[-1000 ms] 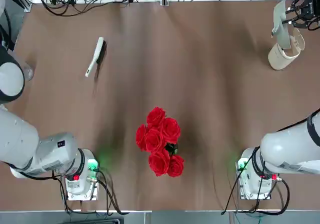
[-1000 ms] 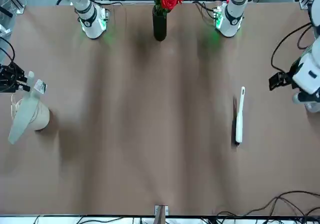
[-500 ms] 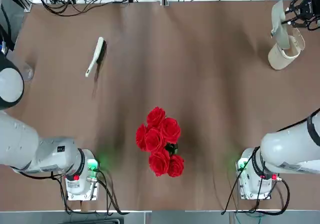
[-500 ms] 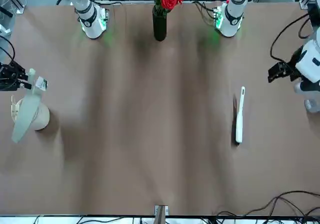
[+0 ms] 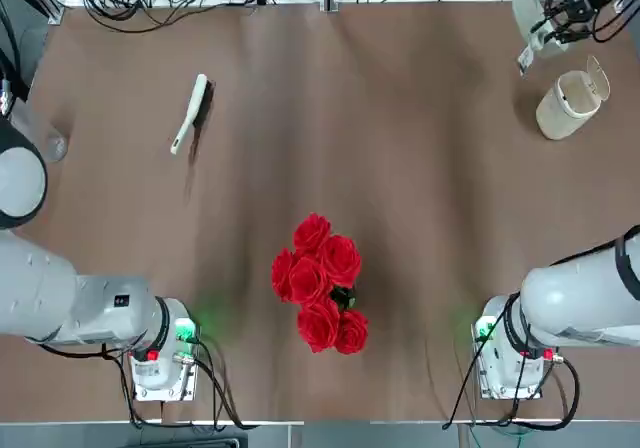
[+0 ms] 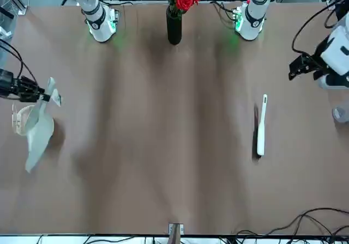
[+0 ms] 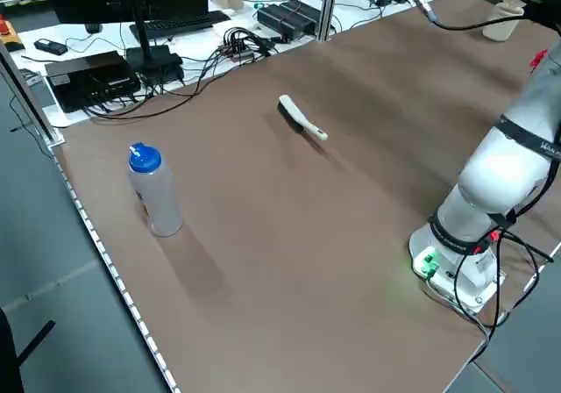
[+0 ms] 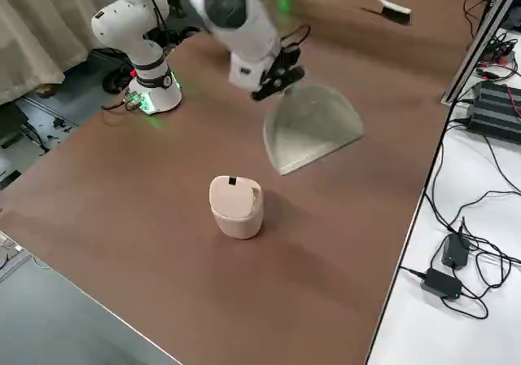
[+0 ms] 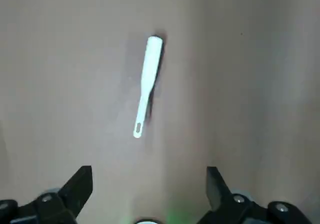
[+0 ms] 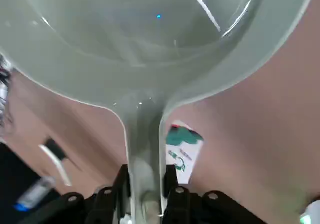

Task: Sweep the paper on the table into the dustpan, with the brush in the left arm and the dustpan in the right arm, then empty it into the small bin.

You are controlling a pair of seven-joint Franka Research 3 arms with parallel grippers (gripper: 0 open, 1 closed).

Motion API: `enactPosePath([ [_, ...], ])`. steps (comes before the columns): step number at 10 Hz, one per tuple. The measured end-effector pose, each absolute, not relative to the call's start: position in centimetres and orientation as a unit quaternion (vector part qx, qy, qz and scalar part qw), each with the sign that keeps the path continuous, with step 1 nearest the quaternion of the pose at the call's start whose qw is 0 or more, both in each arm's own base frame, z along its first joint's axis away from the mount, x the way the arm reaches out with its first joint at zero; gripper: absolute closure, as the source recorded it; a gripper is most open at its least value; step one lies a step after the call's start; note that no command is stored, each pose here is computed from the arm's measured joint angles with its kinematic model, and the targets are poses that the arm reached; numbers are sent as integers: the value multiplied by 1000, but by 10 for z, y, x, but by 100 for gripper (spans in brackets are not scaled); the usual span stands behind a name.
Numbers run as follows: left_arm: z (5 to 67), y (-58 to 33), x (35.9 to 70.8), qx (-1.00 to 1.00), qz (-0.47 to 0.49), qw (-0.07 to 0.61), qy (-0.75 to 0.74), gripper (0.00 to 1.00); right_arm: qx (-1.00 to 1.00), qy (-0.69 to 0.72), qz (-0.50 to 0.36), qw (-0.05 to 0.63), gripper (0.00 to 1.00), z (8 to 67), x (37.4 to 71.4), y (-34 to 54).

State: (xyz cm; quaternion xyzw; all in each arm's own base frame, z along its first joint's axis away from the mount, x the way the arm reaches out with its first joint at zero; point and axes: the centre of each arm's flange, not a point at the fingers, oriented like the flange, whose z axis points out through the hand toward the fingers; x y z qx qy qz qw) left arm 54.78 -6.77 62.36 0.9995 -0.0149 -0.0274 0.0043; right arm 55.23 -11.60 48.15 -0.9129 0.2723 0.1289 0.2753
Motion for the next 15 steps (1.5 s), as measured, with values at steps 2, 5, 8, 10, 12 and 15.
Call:
enactPosePath([
  [2, 624, -73, 547, 1000, -27, 4, -12, 0, -953, 159, 105, 236, 67, 480, 560, -79],
  [5, 632, -65, 548, 1000, -19, 5, 0, 0, -978, -10, 90, 189, 67, 463, 565, -18],
  [8, 633, -66, 548, 1000, -17, 4, 19, 0, -975, -179, 87, 104, 67, 453, 564, 38],
  [10, 636, -64, 549, 999, -15, 5, 32, 0, -951, -290, 81, 63, 67, 438, 560, 70],
  [12, 636, -65, 549, 999, -15, 5, 31, 0, -917, -390, 79, 23, 67, 415, 552, 96],
  [15, 633, -67, 550, 999, -18, 5, 30, 0, -853, -515, 71, -48, 67, 394, 544, 125],
])
